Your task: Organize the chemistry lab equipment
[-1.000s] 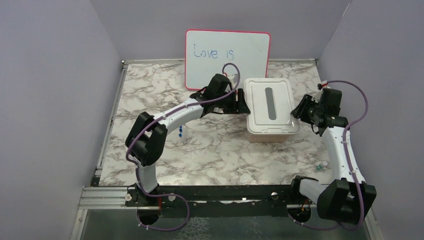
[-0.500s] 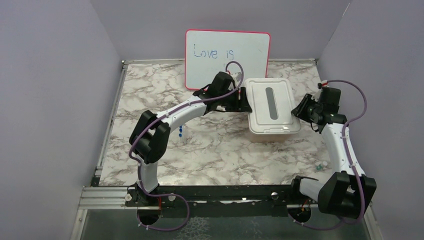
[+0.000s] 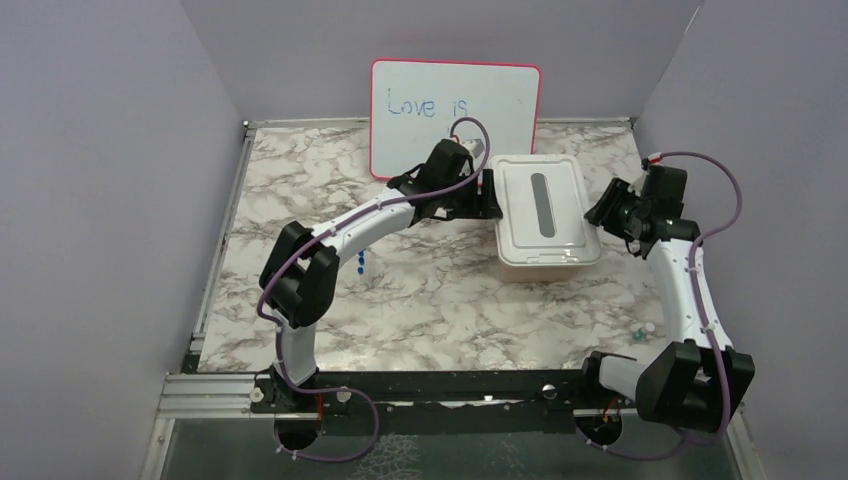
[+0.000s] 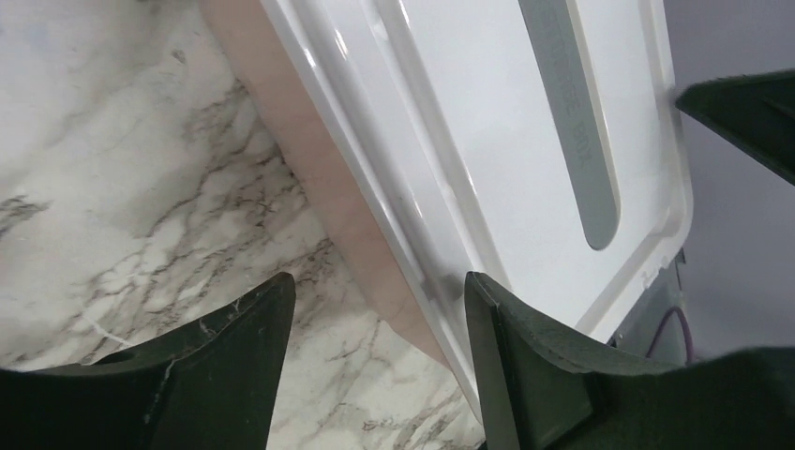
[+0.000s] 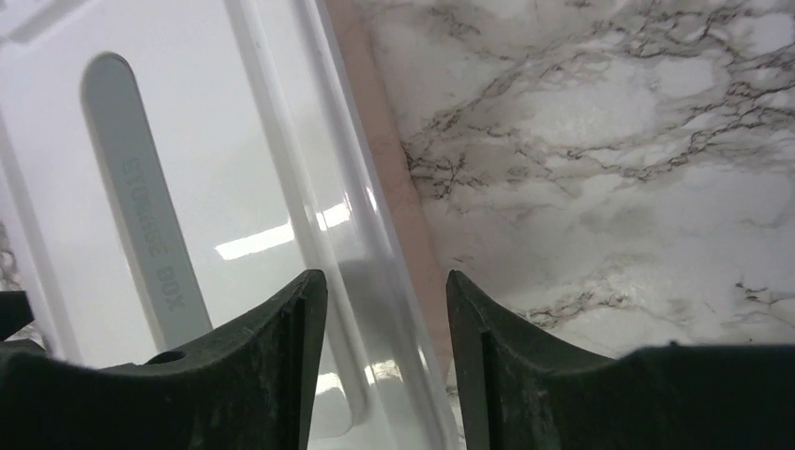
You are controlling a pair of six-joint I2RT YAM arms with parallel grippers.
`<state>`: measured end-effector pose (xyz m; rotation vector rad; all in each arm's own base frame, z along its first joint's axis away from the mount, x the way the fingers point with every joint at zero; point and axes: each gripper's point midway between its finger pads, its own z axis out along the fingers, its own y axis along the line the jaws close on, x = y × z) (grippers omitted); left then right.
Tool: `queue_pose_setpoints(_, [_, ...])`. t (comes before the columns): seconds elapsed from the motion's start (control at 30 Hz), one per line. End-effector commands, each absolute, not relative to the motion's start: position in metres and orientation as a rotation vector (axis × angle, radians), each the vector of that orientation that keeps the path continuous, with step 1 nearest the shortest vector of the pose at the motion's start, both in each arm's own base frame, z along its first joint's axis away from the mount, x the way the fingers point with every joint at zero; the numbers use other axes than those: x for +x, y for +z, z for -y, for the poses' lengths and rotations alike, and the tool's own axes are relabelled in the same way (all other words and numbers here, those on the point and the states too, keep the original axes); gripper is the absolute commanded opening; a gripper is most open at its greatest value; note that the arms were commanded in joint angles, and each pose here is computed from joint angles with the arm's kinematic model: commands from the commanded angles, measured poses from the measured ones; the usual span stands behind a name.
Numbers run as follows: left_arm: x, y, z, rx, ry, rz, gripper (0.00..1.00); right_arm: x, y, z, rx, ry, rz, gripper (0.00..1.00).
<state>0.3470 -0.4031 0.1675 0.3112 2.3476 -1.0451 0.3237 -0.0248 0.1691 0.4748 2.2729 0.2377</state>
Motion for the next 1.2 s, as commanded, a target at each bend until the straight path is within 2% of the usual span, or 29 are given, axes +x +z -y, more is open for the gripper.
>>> queue_pose_setpoints(0.0, [0.372, 0.204, 0.375, 0.319, -0.822, -2.272, 0.73, 0.330, 0.213, 0.034, 0.503, 0.188, -2.178, 0.57])
queue_pose_setpoints(0.1, [0.378, 0.236, 0.351, 0.301, -0.741, -2.208, 0.83, 0.330, 0.237, 0.030, 0.480, 0.215, -2.129, 0.60])
queue_pose_setpoints(0.17, [0.377, 0.251, 0.330, 0.304, -0.662, -2.174, 0.97, 0.326, 0.247, 0.025, 0.455, 0.235, -2.110, 0.61])
queue_pose_setpoints(0.2, [0.375, 0.258, 0.316, 0.300, -0.600, -2.158, 0.98, 0.323, 0.251, 0.023, 0.447, 0.243, -2.104, 0.62])
queue_pose_setpoints(0.3, [0.365, 0.272, 0.266, 0.257, -0.399, -2.116, 0.99, 0.311, 0.261, 0.017, 0.421, 0.262, -2.078, 0.67])
queue_pose_setpoints(0.53, [0.309, 0.315, 0.162, 0.133, -0.151, -1.981, 0.99, 0.275, 0.281, 0.011, 0.436, 0.266, -2.013, 0.99])
queue_pose_setpoints(0.9, [0.209, 0.345, 0.059, -0.020, -0.119, -1.882, 0.99, 0.205, 0.318, 0.021, 0.554, 0.157, -1.863, 1.00])
queue_pose_setpoints(1.17, [0.174, 0.348, 0.032, -0.078, -0.152, -1.864, 0.99, 0.215, 0.300, 0.001, 0.438, 0.249, -1.968, 1.00])
